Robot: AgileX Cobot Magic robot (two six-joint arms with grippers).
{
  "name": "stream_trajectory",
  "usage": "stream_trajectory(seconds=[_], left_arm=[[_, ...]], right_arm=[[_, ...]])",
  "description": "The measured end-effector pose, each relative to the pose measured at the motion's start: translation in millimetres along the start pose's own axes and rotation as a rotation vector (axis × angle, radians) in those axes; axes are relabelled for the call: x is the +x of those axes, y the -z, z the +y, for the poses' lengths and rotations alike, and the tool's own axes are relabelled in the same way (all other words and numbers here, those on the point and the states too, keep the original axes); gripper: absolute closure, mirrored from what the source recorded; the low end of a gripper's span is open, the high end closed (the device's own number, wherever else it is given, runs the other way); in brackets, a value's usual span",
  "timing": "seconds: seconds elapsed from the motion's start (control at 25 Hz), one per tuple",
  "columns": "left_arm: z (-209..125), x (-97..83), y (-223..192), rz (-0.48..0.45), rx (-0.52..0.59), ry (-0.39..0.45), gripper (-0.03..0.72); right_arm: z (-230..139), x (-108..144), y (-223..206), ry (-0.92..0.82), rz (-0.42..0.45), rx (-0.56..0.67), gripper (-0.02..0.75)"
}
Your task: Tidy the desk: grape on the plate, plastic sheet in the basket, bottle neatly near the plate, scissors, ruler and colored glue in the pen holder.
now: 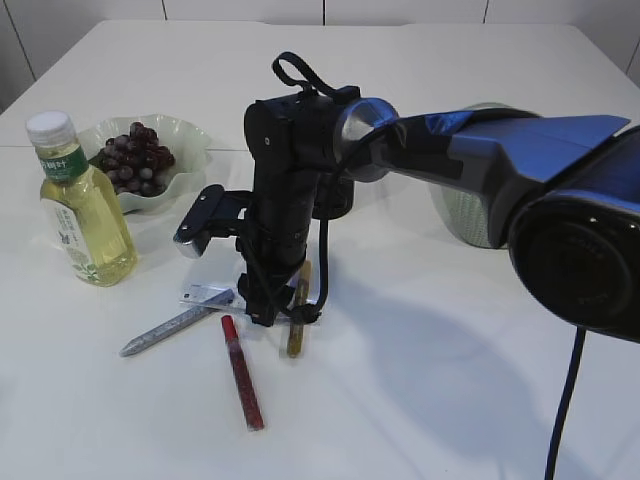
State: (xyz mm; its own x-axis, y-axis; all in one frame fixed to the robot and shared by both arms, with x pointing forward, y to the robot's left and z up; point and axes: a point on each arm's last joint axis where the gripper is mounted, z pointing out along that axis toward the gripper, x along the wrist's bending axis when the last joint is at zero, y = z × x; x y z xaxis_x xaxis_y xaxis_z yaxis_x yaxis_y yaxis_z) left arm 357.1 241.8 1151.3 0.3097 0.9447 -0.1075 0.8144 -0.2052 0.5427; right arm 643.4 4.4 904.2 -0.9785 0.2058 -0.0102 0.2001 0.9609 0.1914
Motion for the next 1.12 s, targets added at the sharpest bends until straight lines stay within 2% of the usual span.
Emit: stream_trajectory(seconds=[0.2, 0.28, 0.88, 1.12], left_arm=[[-0.1, -0.4, 0.0, -0.004, 0.001, 0.001, 0.389], [-0.1, -0.5, 0.0, -0.006, 0.001, 0.002, 0.389], [-0.1, -0.7, 0.0, -0.007, 0.001, 0.002, 0.389], [-0.1, -0.7, 0.0, -0.007, 0.001, 0.002, 0.389]], right_arm=[[0.2, 0.0, 0.0, -0.001, 0.000, -0.002, 0.416], [0.2, 0.0, 0.0, -0.001, 0.000, -0.002, 0.428], [2.2, 2.2, 8.0, -0.004, 0.037, 0.005, 0.431], [11.3, -1.7, 23.7, -0.026, 0.012, -0.044, 0.431]])
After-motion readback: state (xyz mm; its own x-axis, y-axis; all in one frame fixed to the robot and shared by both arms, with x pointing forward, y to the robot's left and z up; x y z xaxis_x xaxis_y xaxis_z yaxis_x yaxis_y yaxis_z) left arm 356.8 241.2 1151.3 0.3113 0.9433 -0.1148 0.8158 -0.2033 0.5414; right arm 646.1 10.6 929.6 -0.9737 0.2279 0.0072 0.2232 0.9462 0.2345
